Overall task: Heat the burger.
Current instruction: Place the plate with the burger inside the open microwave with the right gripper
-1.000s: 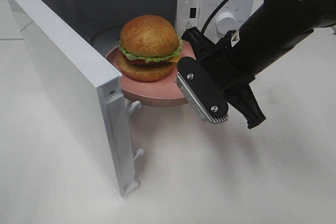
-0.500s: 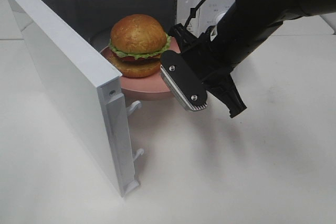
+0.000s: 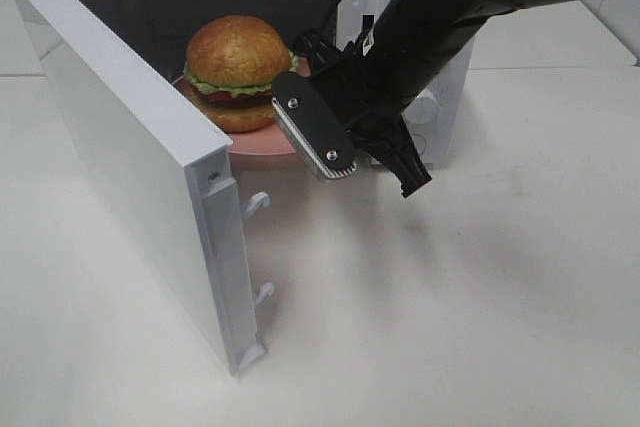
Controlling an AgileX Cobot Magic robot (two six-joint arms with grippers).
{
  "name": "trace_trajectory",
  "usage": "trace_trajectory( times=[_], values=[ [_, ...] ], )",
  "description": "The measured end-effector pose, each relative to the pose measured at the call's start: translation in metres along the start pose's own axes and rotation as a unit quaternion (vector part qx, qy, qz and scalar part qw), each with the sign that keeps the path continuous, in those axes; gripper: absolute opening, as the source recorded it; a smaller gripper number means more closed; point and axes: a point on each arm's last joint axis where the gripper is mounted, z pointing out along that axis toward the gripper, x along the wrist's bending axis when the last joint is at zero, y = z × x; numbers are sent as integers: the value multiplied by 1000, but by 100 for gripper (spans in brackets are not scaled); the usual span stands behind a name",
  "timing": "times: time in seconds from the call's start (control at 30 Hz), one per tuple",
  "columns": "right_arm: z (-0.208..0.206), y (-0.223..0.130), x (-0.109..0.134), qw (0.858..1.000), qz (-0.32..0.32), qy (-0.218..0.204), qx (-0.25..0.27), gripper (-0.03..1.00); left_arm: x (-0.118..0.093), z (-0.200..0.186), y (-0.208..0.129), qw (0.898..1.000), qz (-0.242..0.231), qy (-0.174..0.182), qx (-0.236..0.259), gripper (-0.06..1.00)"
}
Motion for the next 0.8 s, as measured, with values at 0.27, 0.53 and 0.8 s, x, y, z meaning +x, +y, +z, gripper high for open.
trace_trajectory(
  times=[0.27, 0.53, 0.8],
  values=[
    [11, 3, -15, 1000, 7, -7, 6, 4, 0, 0, 0, 1000, 0, 0, 0, 99],
    [22, 3, -31, 1000, 10, -12, 11, 4, 0, 0, 0, 1000, 0, 0, 0, 99],
    [32, 1, -45, 999, 23, -11, 19, 4, 0, 0, 0, 1000, 0, 0, 0, 99]
  ],
)
